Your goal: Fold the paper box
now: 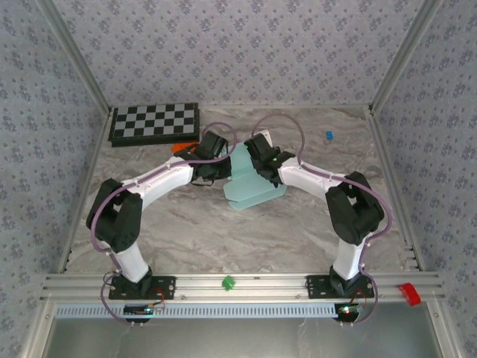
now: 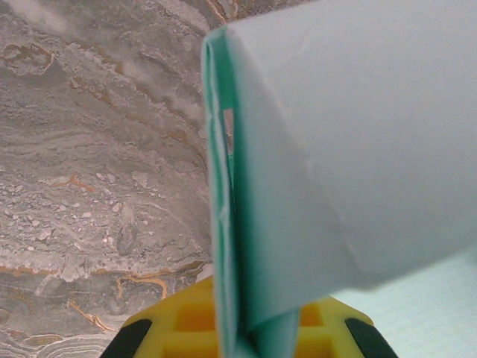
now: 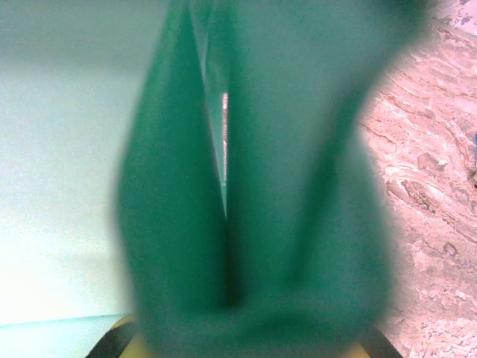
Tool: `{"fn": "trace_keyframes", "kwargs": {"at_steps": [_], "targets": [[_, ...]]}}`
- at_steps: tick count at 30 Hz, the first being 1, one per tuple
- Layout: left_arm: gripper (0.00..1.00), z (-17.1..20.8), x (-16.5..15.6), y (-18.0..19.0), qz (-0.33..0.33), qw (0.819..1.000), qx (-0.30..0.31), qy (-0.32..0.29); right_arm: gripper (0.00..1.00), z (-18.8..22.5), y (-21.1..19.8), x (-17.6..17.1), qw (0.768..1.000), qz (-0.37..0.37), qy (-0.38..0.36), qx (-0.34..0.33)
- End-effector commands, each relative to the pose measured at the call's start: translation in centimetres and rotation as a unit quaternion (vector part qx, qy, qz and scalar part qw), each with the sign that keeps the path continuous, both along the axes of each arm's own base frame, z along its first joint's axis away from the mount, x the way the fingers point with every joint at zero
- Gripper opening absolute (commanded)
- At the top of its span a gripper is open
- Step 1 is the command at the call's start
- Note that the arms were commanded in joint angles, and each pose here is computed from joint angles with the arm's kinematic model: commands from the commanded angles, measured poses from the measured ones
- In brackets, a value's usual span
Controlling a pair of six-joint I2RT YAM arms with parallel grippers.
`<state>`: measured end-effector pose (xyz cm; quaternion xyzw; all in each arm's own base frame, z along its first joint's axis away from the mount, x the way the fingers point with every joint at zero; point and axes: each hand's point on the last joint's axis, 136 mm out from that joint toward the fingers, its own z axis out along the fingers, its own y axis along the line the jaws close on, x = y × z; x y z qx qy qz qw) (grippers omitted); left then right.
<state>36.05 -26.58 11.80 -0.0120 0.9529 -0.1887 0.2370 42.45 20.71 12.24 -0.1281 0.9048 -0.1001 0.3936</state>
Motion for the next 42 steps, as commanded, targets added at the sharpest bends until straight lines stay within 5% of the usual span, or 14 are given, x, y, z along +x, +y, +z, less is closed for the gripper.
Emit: {"fn": "trace_keyframes", "kwargs": {"at_steps": [1,15,27,37,42], "targets": [[0.0,0.4,-0.4,0.5,0.0,1.0,0.012,0.01,0.15,-0.1,-1.8,0.3,1.0,-0.019,-0.008,-0.013],[0.0,0.3,-0.7,0.4,-0.004,1.0,0.011,0.014,0.31,0.2,-0.4,0.3,0.999,0.004,-0.012,0.035],[0.0,0.2,-0.8,0.6,-0.002,1.0,0.014,0.015,0.09,-0.5,-3.0,0.5,0.998,-0.062,-0.007,-0.03],[0.0,0.2,-0.8,0.6,-0.002,1.0,0.014,0.016,0.09,-1.0,-4.0,0.5,0.996,-0.08,0.01,-0.042],[0.0,0.3,-0.7,0.6,-0.001,1.0,0.013,0.014,0.16,-0.3,-0.9,0.4,1.0,-0.001,0.01,0.019]]}}
